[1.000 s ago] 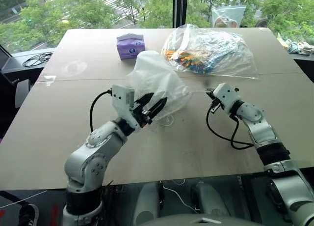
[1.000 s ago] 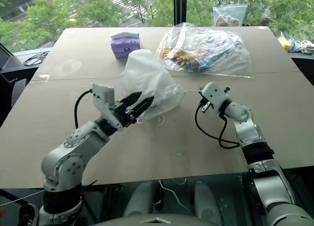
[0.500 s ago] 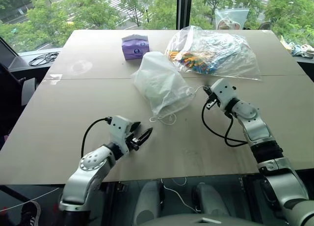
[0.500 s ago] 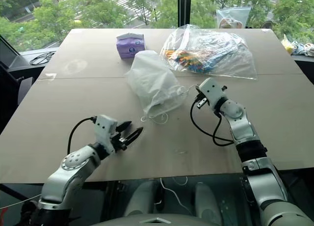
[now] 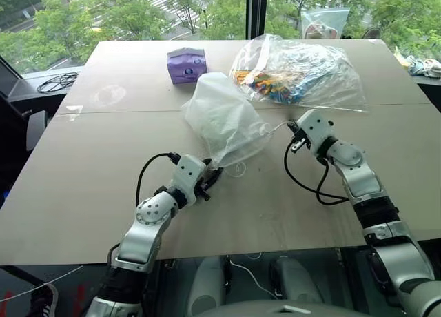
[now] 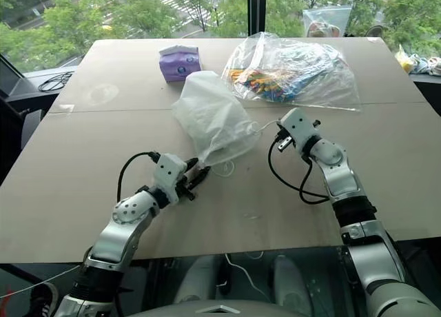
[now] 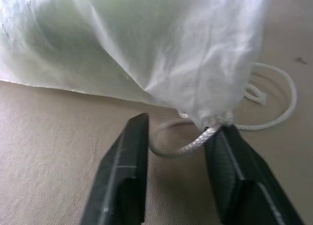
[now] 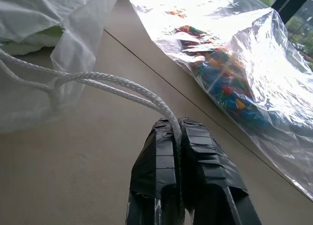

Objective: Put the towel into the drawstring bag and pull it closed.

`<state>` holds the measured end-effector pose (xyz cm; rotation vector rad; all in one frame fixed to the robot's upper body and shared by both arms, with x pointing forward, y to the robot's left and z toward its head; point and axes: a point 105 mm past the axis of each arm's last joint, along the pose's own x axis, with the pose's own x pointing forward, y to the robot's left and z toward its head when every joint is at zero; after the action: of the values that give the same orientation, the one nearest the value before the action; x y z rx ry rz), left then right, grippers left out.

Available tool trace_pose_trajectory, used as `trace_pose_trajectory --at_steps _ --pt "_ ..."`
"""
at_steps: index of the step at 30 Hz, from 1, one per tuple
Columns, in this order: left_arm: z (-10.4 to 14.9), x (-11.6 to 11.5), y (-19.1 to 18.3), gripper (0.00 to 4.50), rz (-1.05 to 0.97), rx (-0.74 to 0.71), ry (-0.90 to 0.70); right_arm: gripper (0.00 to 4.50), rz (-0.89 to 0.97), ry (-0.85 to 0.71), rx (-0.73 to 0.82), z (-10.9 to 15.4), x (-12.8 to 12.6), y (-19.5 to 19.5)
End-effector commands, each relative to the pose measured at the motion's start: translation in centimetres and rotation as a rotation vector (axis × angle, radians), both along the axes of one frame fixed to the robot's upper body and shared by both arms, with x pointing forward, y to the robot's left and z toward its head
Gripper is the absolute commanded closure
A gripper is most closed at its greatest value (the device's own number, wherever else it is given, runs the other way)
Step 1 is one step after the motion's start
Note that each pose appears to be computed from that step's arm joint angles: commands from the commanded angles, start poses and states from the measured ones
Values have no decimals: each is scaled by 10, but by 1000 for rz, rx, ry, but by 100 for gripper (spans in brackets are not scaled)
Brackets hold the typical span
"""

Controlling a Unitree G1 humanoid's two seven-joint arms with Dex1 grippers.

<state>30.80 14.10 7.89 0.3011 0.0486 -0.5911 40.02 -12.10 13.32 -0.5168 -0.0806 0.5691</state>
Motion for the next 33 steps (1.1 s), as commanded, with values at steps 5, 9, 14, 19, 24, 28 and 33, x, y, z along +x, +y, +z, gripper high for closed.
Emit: trace_pose_trajectory --at_steps 5,9,14,19,24,28,33 --pt "-8 -5 -4 442 -4 62 -25 450 -9 -71 12 18 0 -3" --pt "20 8 17 442 195 108 -233 450 -65 -142 38 33 5 -10" --pt "93 12 74 442 578 222 -622 450 -261 -331 115 71 16 -44" --pt "114 7 95 442 670 368 -723 450 -439 -418 207 91 20 -78" --pt "121 -2 127 442 812 454 -741 450 -520 -413 211 89 23 -95" --pt "127 -10 159 442 1021 384 -702 450 -625 -352 325 81 26 -112" --pt "107 -30 205 442 1340 199 -535 450 -804 -278 441 68 24 -143"
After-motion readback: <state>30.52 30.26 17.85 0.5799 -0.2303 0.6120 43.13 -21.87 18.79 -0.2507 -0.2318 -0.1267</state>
